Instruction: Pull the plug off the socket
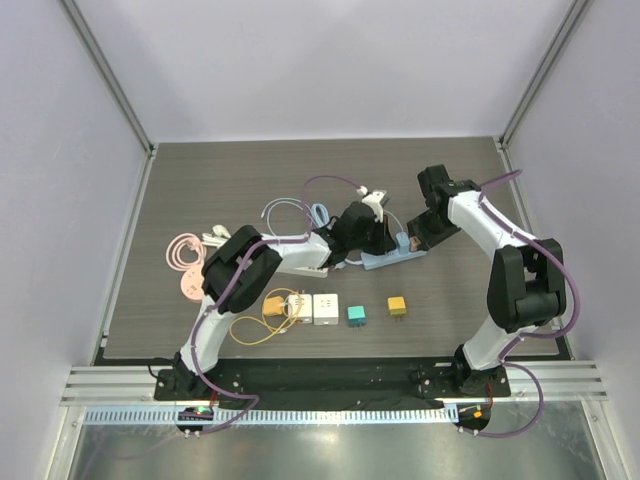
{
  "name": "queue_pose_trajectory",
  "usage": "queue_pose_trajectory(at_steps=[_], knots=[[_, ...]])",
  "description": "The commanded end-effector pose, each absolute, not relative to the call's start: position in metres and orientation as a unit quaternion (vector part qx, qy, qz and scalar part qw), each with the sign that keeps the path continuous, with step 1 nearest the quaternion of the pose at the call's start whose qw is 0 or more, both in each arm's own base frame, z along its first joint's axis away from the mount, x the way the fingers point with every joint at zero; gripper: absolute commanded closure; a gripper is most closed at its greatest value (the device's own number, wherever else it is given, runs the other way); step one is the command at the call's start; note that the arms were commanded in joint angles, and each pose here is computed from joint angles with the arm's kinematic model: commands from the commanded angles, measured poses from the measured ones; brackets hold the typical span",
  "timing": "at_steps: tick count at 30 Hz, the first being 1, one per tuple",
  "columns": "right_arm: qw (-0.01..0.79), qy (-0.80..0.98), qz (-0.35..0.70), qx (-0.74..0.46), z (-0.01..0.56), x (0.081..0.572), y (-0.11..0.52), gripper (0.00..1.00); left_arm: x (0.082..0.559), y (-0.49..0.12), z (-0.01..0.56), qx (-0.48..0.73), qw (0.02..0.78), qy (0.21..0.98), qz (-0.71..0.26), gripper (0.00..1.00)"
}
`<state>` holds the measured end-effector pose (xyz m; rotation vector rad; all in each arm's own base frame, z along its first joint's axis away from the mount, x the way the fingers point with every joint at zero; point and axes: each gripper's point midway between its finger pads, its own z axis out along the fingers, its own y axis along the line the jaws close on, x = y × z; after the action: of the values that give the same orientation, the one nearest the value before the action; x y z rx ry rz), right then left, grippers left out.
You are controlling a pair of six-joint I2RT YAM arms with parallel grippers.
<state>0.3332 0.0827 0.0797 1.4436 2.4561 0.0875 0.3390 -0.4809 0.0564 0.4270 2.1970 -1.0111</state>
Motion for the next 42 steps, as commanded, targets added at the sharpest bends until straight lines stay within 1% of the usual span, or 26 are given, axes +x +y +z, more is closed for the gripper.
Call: queue_pose_trajectory(at_steps=[1,10,12,13,14,17,22,26,31,34,35,36,37,38,39,40,42], knots=[[0.186,0.847,0.112,0.486,0.139,0.358,0.106,0.99,0.296,-0.452,-0.034,0.188,0.259,0.899,-0.299,1.0],[0.151,0.855,0.109,0.484,0.116,0.355,0.113,0.99,0.282,-0.459,-0.038,0.209,0.268,0.889,-0.306,1.0],[0.151,0.857,0.101,0.482,0.11,0.357,0.111,0.99,0.281,-0.463,-0.03,0.201,0.271,0.883,-0.326,1.0],[0.145,0.86,0.101,0.478,0.107,0.356,0.113,0.99,0.273,-0.463,-0.029,0.201,0.261,0.88,-0.342,1.0],[0.136,0.863,0.1,0.477,0.1,0.355,0.115,0.99,0.274,-0.47,-0.015,0.196,0.27,0.87,-0.365,1.0],[0.134,0.858,0.112,0.482,0.095,0.355,0.118,0.99,0.269,-0.472,-0.013,0.189,0.248,0.875,-0.37,1.0],[0.161,0.851,0.133,0.482,0.118,0.365,0.12,0.99,0.261,-0.465,-0.039,0.175,0.226,0.89,-0.356,1.0],[0.183,0.84,0.161,0.484,0.148,0.376,0.124,0.99,0.262,-0.454,-0.055,0.158,0.235,0.896,-0.341,1.0],[0.184,0.841,0.16,0.484,0.154,0.367,0.122,0.99,0.272,-0.443,-0.059,0.149,0.24,0.903,-0.323,1.0],[0.18,0.844,0.145,0.485,0.144,0.36,0.115,0.99,0.268,-0.448,-0.032,0.176,0.255,0.884,-0.35,1.0],[0.176,0.846,0.141,0.483,0.139,0.358,0.115,0.99,0.271,-0.455,-0.004,0.183,0.277,0.865,-0.377,1.0],[0.176,0.847,0.137,0.482,0.138,0.358,0.113,0.99,0.262,-0.454,0.005,0.197,0.274,0.856,-0.392,1.0],[0.174,0.85,0.132,0.479,0.134,0.356,0.113,0.99,0.262,-0.456,0.021,0.21,0.29,0.84,-0.407,1.0],[0.174,0.85,0.129,0.48,0.132,0.356,0.111,0.99,0.261,-0.458,0.051,0.22,0.309,0.822,-0.425,1.0],[0.173,0.851,0.126,0.479,0.129,0.355,0.11,0.99,0.258,-0.454,0.058,0.228,0.312,0.817,-0.428,1.0],[0.171,0.852,0.123,0.48,0.126,0.355,0.108,0.99,0.254,-0.452,0.068,0.237,0.315,0.81,-0.433,0.99],[0.161,0.855,0.12,0.479,0.117,0.35,0.107,0.99,0.253,-0.445,0.097,0.253,0.338,0.793,-0.439,0.92]])
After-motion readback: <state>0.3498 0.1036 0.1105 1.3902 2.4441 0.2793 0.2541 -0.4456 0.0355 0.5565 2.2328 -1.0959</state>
